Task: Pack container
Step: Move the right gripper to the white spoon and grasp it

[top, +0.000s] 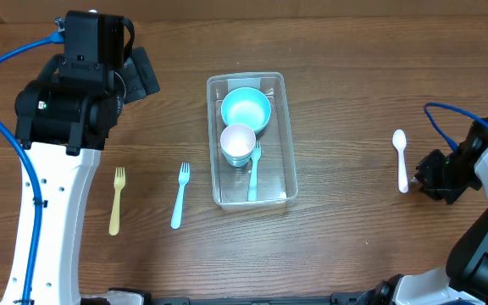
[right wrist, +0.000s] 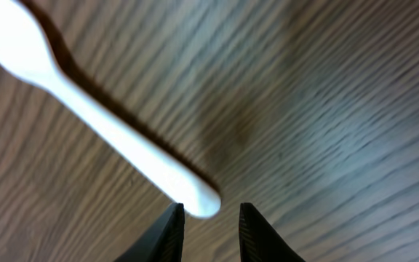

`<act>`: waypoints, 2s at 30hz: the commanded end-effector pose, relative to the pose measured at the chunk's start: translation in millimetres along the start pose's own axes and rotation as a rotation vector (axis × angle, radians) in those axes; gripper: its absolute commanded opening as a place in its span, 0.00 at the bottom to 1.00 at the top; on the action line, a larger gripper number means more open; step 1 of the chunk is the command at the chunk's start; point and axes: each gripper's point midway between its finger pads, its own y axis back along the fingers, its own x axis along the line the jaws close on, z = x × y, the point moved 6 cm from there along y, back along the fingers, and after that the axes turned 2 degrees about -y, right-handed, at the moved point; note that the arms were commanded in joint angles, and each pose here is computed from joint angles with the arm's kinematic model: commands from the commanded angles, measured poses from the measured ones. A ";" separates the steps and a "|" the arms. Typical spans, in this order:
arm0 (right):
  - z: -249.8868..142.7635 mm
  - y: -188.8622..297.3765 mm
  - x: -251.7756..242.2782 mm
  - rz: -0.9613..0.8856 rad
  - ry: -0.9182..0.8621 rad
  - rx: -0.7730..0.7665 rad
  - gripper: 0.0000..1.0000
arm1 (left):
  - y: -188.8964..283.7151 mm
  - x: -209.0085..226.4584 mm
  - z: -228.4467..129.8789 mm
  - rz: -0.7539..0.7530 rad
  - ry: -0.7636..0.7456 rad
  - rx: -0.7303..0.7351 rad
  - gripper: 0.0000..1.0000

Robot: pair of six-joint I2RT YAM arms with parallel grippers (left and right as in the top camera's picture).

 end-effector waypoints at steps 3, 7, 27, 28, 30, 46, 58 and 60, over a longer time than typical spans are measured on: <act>-11.5 -1.8 8.3 0.054 0.018 0.063 0.27 | 0.1 1.1 2.0 0.001 0.019 -0.005 1.00; -24.1 -6.4 32.5 0.069 0.122 0.084 0.27 | 0.1 1.1 2.0 0.001 0.019 -0.005 1.00; 9.3 -6.5 46.4 -0.015 0.303 -0.159 0.04 | 0.1 1.1 2.0 0.001 0.019 -0.005 1.00; 12.4 -6.0 45.0 -0.033 0.290 -0.179 0.04 | 0.1 1.1 2.0 0.001 0.019 -0.005 1.00; 16.4 -5.4 39.2 -0.086 0.246 -0.206 0.04 | 0.1 1.1 2.0 0.001 0.019 -0.005 1.00; -5.7 -44.2 1.8 -0.090 0.076 -0.107 0.04 | 0.1 1.1 2.0 0.001 0.019 -0.005 1.00; -15.1 -47.9 20.4 -0.078 0.146 -0.098 0.04 | 0.1 1.1 2.0 0.001 0.019 -0.005 1.00; -10.6 -46.3 11.6 -0.160 0.143 -0.135 0.04 | 0.1 1.1 2.0 0.001 0.019 -0.005 1.00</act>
